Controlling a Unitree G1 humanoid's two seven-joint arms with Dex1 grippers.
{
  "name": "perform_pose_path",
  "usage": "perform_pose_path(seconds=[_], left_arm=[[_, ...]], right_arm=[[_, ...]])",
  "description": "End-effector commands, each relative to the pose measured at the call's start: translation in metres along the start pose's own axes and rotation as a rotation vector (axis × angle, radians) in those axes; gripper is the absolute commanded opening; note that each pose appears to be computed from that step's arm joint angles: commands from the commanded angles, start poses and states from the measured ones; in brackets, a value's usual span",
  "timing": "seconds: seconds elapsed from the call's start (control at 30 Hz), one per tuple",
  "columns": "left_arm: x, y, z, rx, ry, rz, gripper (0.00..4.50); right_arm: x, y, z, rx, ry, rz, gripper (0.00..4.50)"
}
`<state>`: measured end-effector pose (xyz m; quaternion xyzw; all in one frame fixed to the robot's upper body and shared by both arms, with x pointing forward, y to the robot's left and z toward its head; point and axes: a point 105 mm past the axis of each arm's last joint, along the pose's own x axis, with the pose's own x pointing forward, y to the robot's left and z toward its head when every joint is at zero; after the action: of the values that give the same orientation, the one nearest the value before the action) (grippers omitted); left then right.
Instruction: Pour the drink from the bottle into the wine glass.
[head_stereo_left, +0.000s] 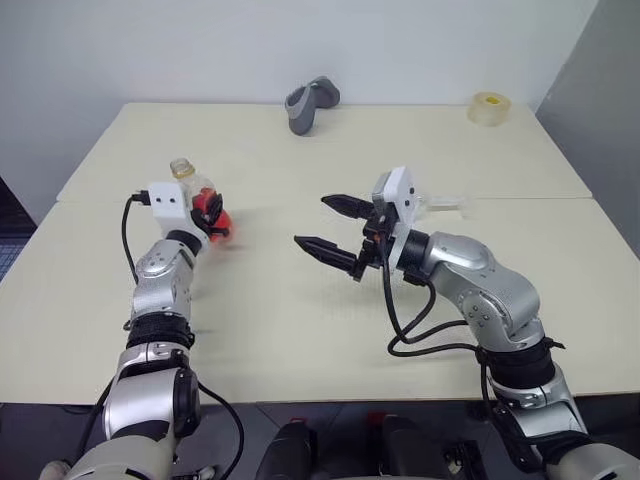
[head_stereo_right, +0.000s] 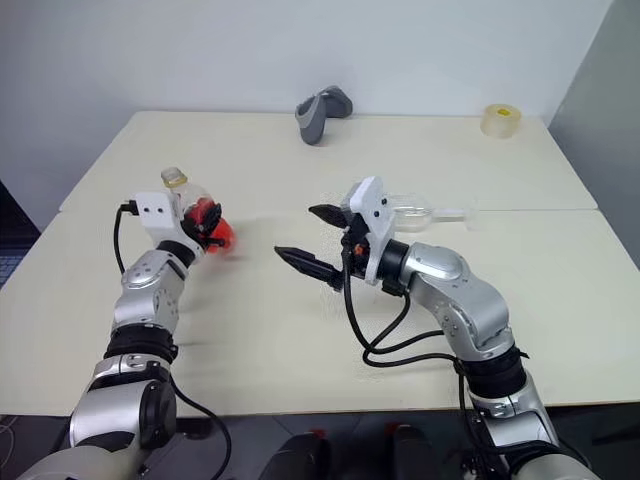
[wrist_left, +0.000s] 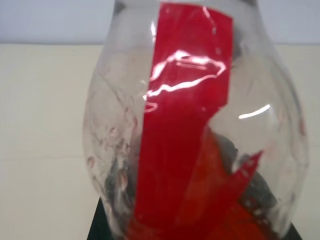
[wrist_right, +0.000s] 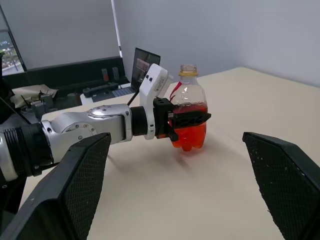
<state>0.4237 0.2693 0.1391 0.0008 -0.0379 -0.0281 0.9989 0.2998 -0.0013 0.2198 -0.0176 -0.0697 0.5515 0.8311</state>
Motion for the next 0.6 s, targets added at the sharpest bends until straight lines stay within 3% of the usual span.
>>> perform_pose_path(seconds=[0.03,0.17,0.5,0.6], left_arm=[[-0.001,0.000,0.009,0.049,-0.055,-0.013,1.15],[-0.005,0.002,-0.002,0.070,-0.042,-0.001,1.15],[-0.012,0.009,-0.004,0.053,-0.041,0.030,4.48],[-0.017,0.010,-0.006,0.038,-0.032,0.043,4.48]], right_arm=[[0.001,0.003,0.012,-0.041,-0.043,0.002,4.50],[0.000,0.000,0.012,-0.040,-0.040,-0.013,4.50],[0.000,-0.006,0.013,-0.043,-0.045,-0.033,4.50],[0.000,-0.008,0.013,-0.046,-0.046,-0.035,4.50]])
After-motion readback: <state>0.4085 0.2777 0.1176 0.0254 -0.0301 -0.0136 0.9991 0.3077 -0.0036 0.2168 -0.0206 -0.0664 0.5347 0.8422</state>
